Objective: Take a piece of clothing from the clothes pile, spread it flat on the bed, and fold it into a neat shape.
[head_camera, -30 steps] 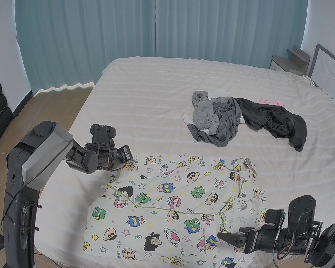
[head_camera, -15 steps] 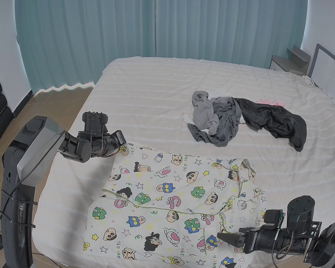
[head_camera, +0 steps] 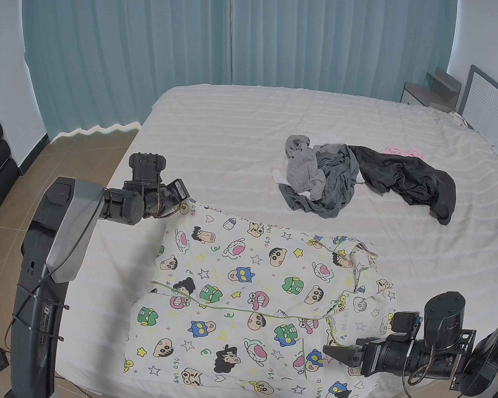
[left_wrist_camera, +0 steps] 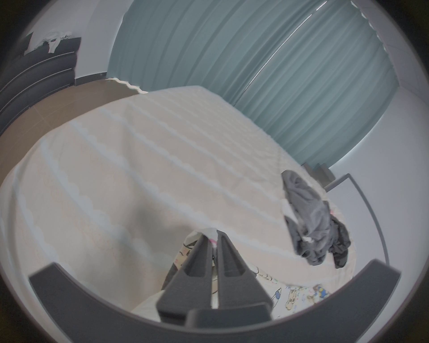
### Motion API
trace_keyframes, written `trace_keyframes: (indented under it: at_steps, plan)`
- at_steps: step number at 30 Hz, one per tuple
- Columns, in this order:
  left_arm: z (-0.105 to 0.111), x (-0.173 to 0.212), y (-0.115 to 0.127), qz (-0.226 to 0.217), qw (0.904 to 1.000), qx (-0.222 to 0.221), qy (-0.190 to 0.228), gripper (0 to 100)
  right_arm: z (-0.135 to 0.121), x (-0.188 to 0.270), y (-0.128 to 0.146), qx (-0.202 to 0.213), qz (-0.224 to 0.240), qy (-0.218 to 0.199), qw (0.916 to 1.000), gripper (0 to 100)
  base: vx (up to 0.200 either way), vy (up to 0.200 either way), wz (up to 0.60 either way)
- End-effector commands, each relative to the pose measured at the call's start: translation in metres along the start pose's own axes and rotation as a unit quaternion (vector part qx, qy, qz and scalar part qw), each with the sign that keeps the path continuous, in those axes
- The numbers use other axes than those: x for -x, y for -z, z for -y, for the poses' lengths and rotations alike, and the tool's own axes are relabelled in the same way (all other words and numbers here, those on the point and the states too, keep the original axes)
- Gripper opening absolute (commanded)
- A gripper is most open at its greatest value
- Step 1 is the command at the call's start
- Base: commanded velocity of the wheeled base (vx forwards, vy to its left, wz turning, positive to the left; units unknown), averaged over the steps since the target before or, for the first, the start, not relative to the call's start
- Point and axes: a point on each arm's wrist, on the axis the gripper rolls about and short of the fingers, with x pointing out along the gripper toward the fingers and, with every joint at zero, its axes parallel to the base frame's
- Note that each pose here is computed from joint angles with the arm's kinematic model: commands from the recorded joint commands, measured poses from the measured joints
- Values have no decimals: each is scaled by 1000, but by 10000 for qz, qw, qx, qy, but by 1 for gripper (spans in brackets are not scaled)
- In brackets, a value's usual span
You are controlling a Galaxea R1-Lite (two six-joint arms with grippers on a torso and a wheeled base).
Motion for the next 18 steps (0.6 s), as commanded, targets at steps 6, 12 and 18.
trace_keyframes:
  at_steps: [6, 12, 18]
  plan:
    - [-49, -43, 59, -632, 9938, 57, -914, 0, -1, 0, -1, 81, 99, 44, 9999, 100, 0, 0, 0]
    - [-59, -44, 70, -806, 9854, 579, -1386, 100, -1, 2, -4, 70, 206, 71, 9997, 100, 0, 0, 0]
    - [-44, -16, 31, -774, 9816, 1154, -1306, 100, -2, 4, -6, 77, 307, 89, 9995, 100, 0, 0, 0]
